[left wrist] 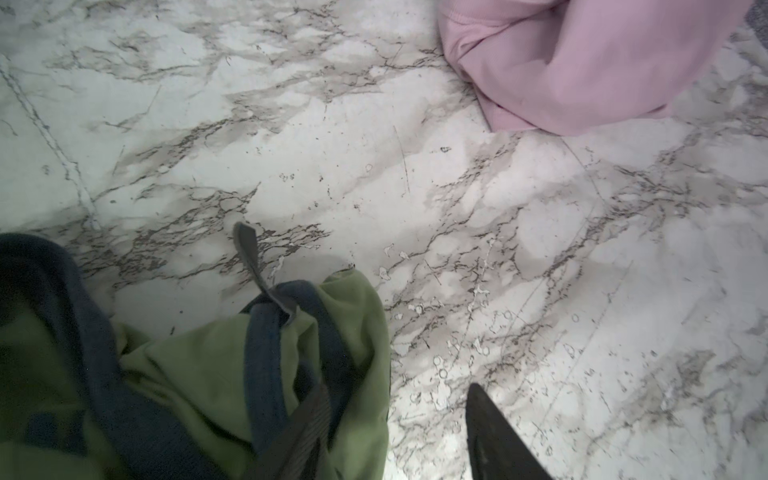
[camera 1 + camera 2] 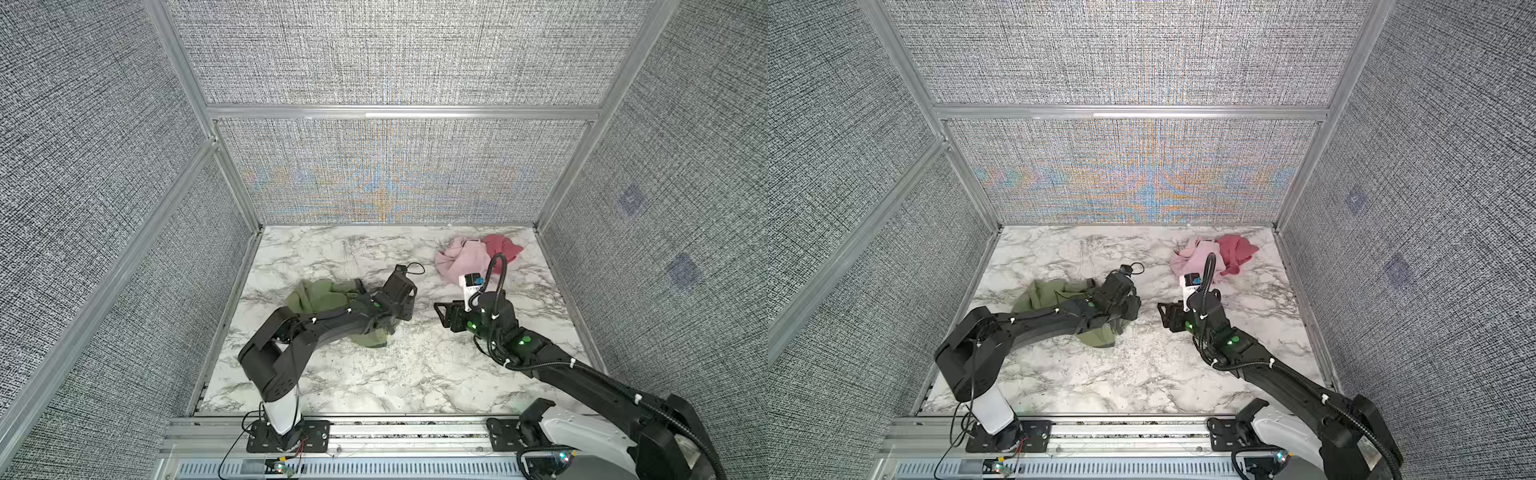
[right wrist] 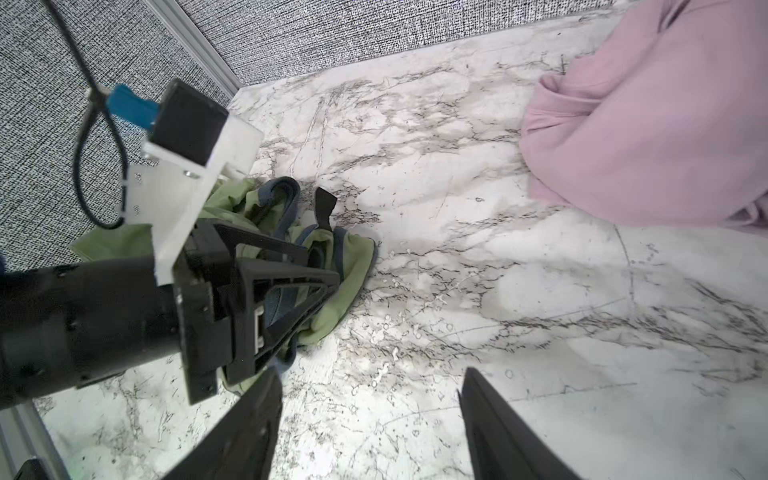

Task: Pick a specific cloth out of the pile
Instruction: 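Grasp the green shirt with the left gripper while the right gripper withdraws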

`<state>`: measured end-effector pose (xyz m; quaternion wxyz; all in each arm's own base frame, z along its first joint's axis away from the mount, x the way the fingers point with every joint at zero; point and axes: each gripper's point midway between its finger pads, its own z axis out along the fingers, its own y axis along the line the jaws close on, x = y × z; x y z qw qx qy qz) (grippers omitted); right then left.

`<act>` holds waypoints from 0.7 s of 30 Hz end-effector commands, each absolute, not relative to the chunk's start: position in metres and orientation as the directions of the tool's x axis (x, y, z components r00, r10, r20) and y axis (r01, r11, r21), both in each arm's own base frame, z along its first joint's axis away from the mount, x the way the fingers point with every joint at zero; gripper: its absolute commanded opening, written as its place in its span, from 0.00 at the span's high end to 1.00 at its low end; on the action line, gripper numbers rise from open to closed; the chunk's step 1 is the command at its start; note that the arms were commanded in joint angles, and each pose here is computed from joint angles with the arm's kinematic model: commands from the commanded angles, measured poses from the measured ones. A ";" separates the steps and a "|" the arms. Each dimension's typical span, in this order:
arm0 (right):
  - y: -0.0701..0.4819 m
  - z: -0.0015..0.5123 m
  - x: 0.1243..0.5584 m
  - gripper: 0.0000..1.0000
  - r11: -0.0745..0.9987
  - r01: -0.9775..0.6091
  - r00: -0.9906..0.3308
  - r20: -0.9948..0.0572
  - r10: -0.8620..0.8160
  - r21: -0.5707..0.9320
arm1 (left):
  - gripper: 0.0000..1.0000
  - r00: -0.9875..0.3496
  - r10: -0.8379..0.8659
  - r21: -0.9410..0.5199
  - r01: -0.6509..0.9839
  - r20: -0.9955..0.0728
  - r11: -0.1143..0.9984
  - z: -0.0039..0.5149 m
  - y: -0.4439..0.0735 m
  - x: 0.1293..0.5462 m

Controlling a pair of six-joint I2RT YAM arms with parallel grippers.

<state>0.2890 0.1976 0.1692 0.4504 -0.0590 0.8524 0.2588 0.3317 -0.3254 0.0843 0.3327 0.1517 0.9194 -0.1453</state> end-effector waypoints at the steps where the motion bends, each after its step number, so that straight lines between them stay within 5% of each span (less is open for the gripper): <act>1: 0.190 0.168 0.289 0.30 0.869 -0.306 -0.590 -0.794 0.148 0.389 | 0.44 -0.768 0.193 -0.101 0.317 -0.611 0.943 0.066 -0.314 0.335; 21: 0.182 0.168 0.286 0.30 0.874 -0.284 -0.586 -0.793 0.168 0.395 | 0.43 -0.814 0.215 -0.050 0.286 -0.539 0.957 0.019 -0.321 0.344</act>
